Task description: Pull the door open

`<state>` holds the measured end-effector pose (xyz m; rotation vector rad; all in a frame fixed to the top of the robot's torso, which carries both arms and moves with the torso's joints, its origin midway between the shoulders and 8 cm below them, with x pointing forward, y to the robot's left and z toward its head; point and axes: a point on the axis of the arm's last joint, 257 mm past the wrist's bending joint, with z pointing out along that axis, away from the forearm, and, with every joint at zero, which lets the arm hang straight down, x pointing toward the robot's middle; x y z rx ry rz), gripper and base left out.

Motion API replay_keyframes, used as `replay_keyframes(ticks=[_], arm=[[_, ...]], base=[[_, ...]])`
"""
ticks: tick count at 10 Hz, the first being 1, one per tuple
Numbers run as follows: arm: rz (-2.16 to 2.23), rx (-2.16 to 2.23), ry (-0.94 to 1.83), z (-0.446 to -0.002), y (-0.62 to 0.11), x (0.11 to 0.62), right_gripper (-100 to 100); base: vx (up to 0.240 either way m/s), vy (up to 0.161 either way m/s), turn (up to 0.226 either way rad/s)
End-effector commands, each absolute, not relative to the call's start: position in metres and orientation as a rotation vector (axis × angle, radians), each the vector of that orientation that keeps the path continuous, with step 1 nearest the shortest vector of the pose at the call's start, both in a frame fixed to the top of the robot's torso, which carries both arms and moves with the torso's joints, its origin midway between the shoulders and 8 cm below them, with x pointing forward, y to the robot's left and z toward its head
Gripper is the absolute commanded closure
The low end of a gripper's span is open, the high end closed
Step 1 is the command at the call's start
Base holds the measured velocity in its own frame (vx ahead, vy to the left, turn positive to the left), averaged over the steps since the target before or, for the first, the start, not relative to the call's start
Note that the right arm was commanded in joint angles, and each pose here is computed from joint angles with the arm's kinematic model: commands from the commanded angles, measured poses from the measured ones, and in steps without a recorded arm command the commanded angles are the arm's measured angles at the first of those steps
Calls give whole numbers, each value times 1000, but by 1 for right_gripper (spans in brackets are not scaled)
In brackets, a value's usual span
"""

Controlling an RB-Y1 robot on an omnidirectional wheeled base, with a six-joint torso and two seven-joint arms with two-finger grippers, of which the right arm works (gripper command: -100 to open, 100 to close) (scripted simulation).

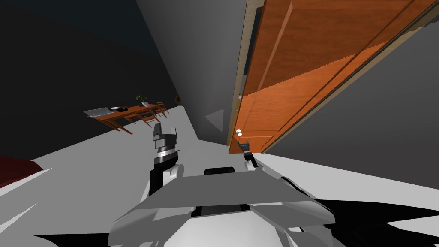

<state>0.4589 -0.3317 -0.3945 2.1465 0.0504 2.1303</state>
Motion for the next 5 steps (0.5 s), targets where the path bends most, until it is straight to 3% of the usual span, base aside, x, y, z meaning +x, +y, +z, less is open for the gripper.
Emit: replay_keyframes(ticks=[1,4,5], arm=[[2158,2168,5,-393,-327,460,-100],[2177,2182,-25,-392,-324,461,-100],[2165,2172,-61,-393,-345,453,-100]], base=[[-74,-39,15],[-57,-35,11],[119,48,186]])
